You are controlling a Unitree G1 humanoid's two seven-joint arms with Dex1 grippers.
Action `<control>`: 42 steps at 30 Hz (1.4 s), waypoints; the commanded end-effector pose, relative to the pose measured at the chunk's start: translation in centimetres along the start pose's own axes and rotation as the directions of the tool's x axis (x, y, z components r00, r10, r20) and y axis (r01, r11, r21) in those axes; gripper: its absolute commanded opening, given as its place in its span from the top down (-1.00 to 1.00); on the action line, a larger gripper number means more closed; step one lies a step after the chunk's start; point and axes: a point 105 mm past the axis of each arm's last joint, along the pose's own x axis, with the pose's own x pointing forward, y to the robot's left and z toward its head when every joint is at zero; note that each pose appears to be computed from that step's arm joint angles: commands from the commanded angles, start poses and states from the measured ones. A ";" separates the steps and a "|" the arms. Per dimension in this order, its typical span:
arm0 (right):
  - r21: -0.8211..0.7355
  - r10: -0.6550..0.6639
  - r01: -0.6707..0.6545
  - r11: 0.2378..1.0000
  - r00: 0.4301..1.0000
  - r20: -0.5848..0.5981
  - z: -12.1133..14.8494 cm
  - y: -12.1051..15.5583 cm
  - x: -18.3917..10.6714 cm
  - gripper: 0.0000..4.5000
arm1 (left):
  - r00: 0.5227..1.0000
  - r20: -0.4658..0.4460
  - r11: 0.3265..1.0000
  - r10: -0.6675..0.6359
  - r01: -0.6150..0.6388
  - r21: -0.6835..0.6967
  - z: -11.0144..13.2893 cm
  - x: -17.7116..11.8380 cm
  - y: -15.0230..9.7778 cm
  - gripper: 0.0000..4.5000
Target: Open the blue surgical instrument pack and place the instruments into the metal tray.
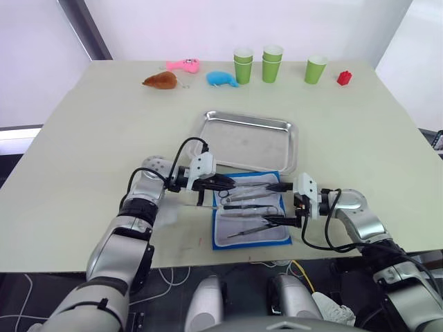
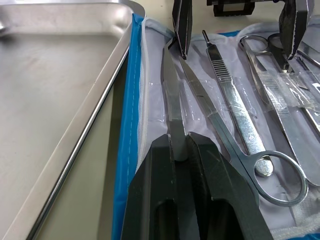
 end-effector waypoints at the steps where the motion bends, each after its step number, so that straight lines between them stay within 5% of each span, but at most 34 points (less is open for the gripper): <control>1: 0.161 0.023 0.025 0.987 0.957 -0.289 -6.9 1.8 -0.9 -1.00 | 1.000 -0.018 1.000 0.021 -0.021 0.008 -0.1 -1.1 0.1 0.92; 42: 0.167 0.041 0.017 0.986 0.940 -0.338 -8.3 2.6 0.2 -1.00 | 0.990 -0.095 0.993 0.101 -0.094 0.078 3.5 -6.9 0.6 0.92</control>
